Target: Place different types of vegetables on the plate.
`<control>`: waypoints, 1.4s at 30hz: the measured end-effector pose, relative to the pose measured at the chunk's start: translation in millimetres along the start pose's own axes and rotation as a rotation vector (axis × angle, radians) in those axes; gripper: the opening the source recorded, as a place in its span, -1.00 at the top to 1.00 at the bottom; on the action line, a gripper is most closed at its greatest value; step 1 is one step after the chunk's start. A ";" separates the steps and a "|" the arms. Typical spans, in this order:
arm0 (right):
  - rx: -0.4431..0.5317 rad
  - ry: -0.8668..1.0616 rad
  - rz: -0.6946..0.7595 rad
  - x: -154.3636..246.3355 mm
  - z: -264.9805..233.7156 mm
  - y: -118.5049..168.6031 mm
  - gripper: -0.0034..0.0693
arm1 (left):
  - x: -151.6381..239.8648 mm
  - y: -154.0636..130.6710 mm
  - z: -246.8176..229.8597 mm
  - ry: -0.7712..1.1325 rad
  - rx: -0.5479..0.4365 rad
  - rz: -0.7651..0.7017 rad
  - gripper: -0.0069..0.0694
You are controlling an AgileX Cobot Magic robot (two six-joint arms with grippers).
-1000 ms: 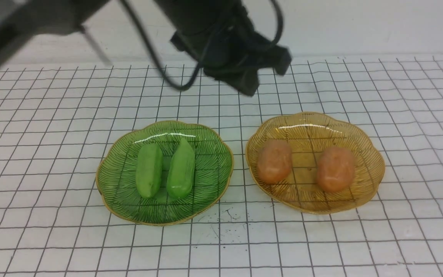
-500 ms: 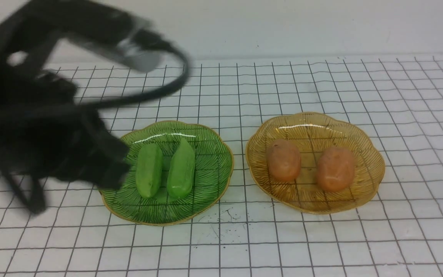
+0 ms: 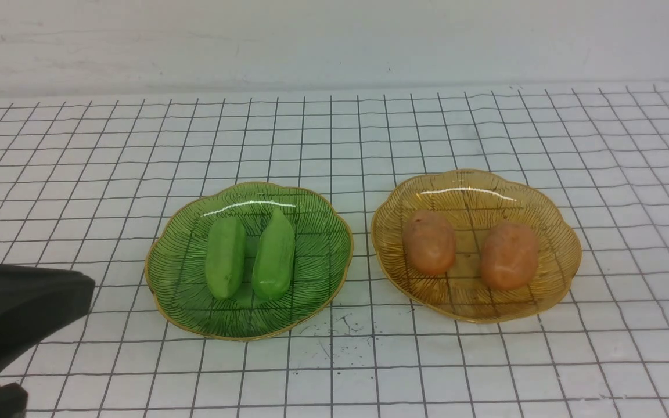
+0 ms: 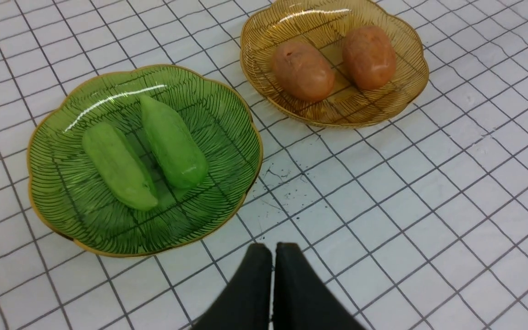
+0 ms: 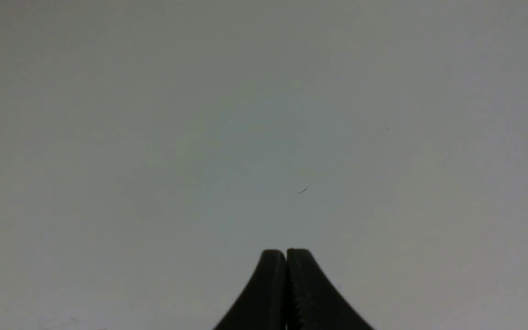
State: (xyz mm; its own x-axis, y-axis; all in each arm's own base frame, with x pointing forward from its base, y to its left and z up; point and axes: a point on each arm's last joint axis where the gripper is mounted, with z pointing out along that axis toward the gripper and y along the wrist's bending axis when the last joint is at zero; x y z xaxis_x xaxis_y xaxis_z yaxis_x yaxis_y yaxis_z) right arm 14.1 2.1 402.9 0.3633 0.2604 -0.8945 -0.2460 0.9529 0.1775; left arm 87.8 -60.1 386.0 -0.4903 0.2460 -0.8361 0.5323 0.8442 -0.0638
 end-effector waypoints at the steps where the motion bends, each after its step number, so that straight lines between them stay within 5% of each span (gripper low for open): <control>1: 0.000 0.000 0.000 0.0 0.0 0.0 0.95 | 0.4 0.0 -0.3 0.002 0.000 0.000 0.84; 15: 0.001 0.004 0.000 0.6 0.0 -0.1 0.95 | 3.9 1.4 3.7 0.010 -0.012 0.020 0.84; 23: 0.001 0.004 0.000 0.6 0.0 -0.1 0.95 | 38.1 7.2 12.7 -0.174 -0.042 0.098 0.84; 30: 0.001 0.004 0.000 0.6 0.0 -0.1 0.95 | 128.2 25.7 25.0 -0.365 -0.253 -0.009 0.84; 35: 0.002 0.007 0.000 0.9 0.0 -0.2 0.95 | 191.0 36.5 52.3 -0.316 -0.417 -0.089 0.84; 42: 0.003 0.012 0.000 1.2 0.0 -0.3 0.95 | 211.9 42.1 65.7 -0.253 -0.475 -0.126 0.84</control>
State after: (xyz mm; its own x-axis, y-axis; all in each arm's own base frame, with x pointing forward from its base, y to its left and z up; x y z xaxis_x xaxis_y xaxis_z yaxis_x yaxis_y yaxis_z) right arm 14.6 2.2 401.8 0.3527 0.2586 -0.8993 -0.2435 0.9533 0.1786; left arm 51.6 -3.7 170.3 -0.3179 0.0564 -0.9464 0.0816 0.9962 0.0319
